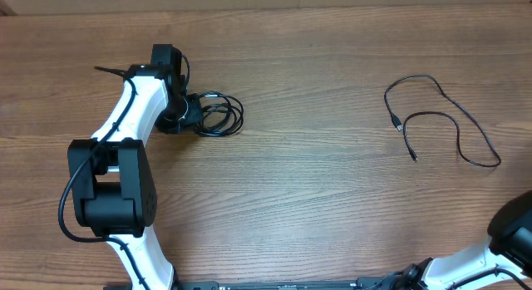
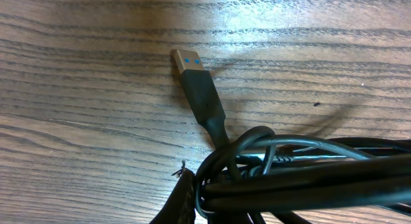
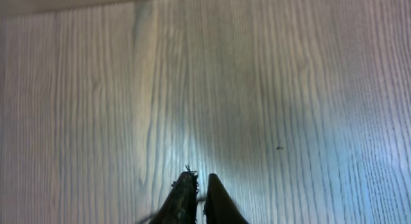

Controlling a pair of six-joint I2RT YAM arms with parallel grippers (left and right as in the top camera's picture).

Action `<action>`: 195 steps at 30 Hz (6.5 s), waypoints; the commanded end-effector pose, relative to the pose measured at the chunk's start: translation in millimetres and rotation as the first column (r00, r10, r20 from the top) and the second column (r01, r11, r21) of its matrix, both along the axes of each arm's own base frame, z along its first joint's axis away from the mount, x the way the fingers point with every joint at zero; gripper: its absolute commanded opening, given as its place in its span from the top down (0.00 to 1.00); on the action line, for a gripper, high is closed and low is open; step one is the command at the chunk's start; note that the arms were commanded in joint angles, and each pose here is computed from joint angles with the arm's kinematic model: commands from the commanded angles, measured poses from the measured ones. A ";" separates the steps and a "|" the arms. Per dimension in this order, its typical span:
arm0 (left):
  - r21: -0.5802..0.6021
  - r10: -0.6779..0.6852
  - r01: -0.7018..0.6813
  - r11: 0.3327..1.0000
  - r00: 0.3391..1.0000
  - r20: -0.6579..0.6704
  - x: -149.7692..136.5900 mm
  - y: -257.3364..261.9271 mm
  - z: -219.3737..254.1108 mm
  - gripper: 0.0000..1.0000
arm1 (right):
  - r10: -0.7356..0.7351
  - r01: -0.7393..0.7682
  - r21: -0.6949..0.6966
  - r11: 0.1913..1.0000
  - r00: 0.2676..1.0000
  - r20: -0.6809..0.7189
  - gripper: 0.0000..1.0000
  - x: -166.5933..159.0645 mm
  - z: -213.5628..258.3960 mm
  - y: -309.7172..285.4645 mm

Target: Untangle cables

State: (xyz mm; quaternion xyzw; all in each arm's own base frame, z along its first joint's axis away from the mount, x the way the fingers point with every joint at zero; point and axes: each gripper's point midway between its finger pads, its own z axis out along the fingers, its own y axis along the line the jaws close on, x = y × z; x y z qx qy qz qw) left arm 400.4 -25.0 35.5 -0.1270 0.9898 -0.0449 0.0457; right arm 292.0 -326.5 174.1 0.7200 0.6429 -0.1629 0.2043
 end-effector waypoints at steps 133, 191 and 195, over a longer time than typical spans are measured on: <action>-0.523 -0.072 0.102 0.846 0.994 0.079 16.9 -93.9 87.1 0.40 | 0.856 -0.935 0.331 0.126 0.271 0.440 0.00 114.6 -97.8 374.0; -0.229 -0.103 0.073 0.971 0.987 -0.125 -26.9 -66.8 -26.6 0.90 | 0.802 -0.884 -0.007 -0.467 -0.427 0.417 0.57 64.7 -69.1 646.9; -0.235 -0.104 0.080 0.969 0.990 -0.094 -27.7 -67.7 -43.9 0.91 | 0.825 -0.890 -0.028 -0.455 -0.434 0.361 0.56 65.6 -70.5 650.6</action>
